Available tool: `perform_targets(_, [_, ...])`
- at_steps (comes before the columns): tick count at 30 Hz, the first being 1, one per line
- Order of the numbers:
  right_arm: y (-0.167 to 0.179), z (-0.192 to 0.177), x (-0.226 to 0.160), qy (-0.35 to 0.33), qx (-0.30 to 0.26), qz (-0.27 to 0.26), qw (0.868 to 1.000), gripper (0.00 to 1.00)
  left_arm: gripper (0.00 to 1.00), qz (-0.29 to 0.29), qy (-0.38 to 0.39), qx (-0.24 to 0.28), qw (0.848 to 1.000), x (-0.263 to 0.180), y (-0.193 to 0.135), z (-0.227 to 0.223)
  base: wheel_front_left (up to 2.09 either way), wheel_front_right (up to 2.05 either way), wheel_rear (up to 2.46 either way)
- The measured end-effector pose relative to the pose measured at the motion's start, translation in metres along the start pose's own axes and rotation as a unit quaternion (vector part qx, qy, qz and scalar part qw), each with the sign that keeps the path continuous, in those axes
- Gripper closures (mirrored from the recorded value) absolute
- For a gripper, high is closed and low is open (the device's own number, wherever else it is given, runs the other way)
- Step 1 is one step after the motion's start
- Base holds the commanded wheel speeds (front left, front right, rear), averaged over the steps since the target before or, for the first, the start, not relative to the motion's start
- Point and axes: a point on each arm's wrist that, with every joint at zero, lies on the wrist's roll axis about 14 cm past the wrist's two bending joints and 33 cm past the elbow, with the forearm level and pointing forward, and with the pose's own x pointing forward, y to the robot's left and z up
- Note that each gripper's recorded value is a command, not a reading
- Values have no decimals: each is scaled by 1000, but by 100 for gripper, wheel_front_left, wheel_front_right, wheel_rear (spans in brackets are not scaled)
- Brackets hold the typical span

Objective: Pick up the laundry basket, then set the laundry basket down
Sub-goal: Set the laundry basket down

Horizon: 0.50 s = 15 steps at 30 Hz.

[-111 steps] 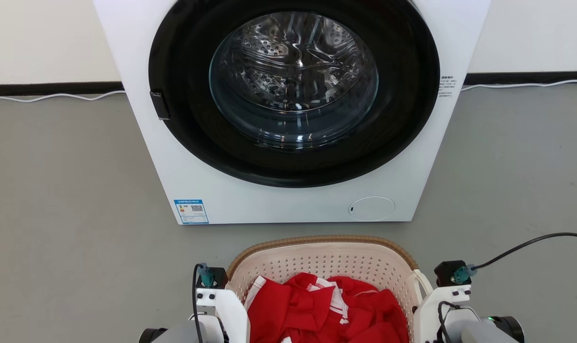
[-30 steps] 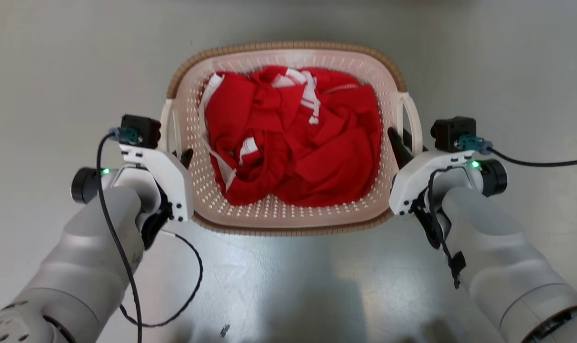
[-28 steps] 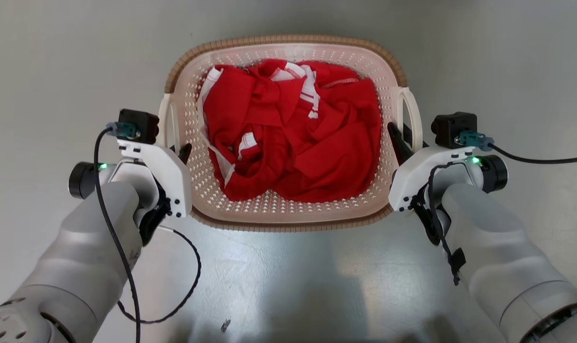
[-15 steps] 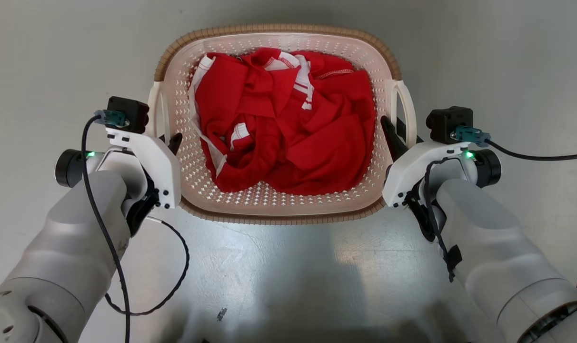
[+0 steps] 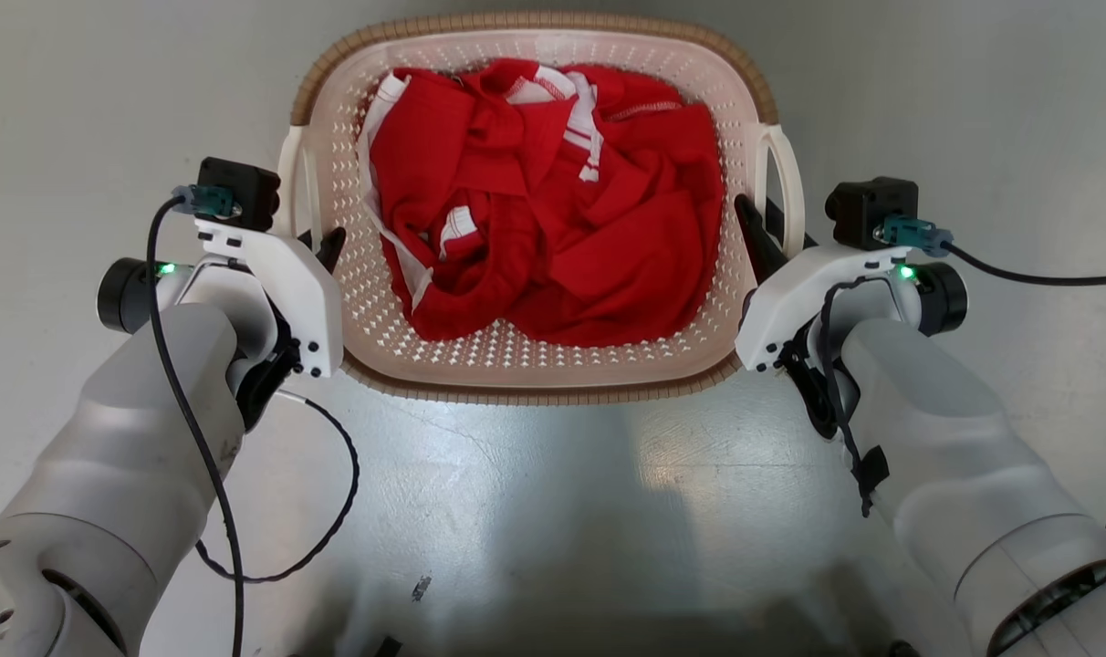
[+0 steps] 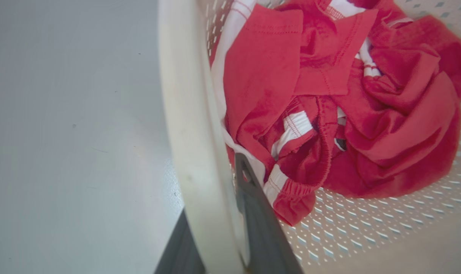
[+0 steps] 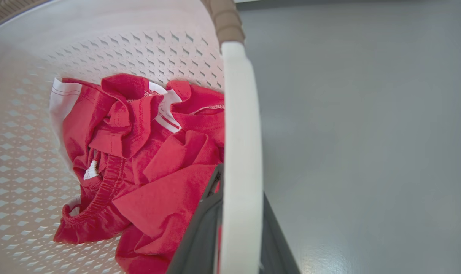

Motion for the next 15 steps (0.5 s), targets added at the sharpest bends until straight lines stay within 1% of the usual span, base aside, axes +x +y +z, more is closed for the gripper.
perform_targets(15, [-1, -6, 10, 1, 6, 2, 1000, 100, 100, -2, 2, 1, 1000, 8, 5, -3, 0, 0, 0])
